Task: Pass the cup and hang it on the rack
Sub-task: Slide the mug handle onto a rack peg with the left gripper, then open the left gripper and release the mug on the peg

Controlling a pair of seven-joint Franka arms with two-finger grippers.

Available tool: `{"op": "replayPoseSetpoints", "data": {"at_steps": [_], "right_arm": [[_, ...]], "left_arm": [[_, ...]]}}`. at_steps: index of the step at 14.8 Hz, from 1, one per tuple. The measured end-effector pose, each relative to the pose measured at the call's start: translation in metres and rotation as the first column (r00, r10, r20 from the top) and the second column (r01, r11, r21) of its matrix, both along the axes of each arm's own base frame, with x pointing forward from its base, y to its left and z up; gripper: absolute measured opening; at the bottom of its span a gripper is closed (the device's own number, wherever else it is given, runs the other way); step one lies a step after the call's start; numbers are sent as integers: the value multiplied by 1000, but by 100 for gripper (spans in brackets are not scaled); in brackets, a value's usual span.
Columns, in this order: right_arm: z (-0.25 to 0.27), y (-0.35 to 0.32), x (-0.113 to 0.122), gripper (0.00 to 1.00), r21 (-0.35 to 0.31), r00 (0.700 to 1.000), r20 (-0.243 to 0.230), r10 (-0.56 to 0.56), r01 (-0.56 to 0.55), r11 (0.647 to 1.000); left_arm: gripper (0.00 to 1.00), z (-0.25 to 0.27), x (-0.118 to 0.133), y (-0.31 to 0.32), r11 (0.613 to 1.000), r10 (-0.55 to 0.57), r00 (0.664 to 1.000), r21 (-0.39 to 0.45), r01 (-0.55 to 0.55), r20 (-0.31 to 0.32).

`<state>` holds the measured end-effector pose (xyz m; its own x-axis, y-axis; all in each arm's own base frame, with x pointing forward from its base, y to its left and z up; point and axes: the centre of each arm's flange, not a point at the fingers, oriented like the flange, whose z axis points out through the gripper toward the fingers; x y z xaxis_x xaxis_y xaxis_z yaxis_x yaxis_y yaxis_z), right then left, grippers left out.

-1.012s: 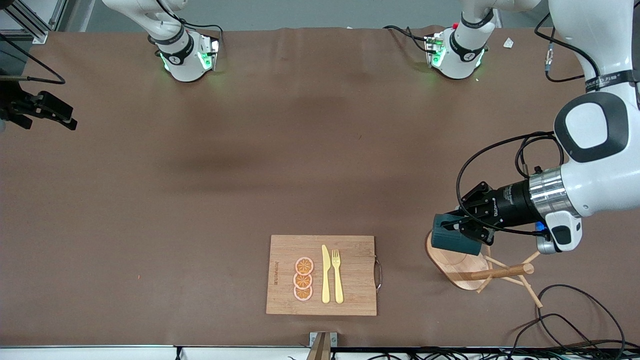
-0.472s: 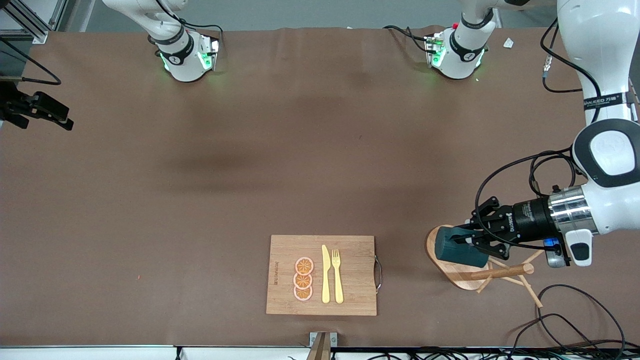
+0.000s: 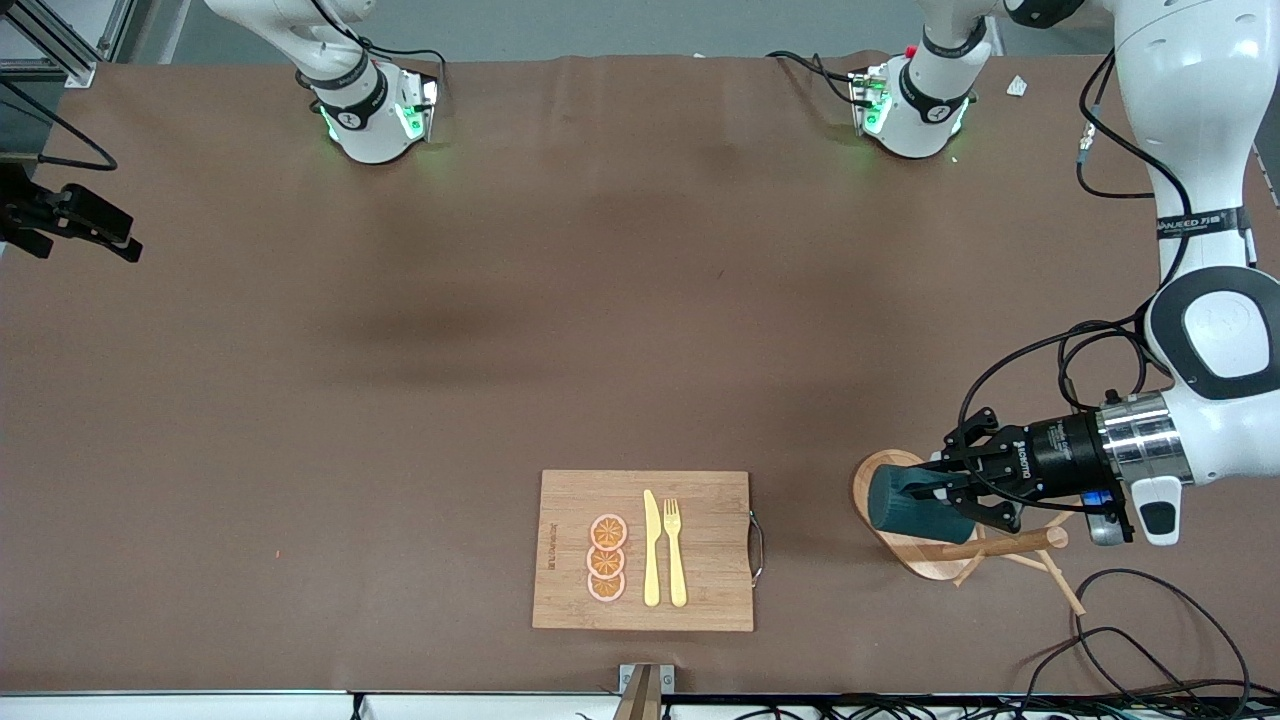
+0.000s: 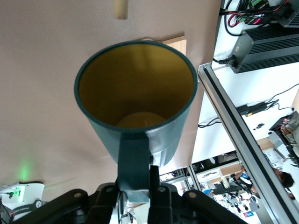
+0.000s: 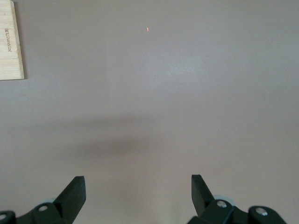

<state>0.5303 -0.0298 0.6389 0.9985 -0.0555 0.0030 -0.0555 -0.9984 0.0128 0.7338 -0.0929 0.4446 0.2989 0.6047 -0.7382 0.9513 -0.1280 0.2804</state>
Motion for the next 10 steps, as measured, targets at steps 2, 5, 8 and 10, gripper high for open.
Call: {"op": "replayPoseSetpoints", "data": {"at_steps": [2, 5, 8, 10], "right_arm": [[0, 1, 0, 100, 0, 1000, 0, 1, -1, 1000], [1, 1, 1, 100, -1, 1000, 14, 1, -1, 1000], [3, 1, 3, 100, -1, 1000, 27, 2, -1, 1000], [3, 0, 1, 100, -1, 1000, 20, 0, 0, 1000]], "left_arm": [[21, -7, 2, 15, 1000, -2, 1000, -17, 2, 4], [21, -22, 5, 35, 999, 1, 1000, -52, -1, 4], [21, -39, 8, 46, 995, 18, 1000, -100, -20, -21], [21, -46, 9, 52, 991, 31, 999, -127, -35, -34]]}}
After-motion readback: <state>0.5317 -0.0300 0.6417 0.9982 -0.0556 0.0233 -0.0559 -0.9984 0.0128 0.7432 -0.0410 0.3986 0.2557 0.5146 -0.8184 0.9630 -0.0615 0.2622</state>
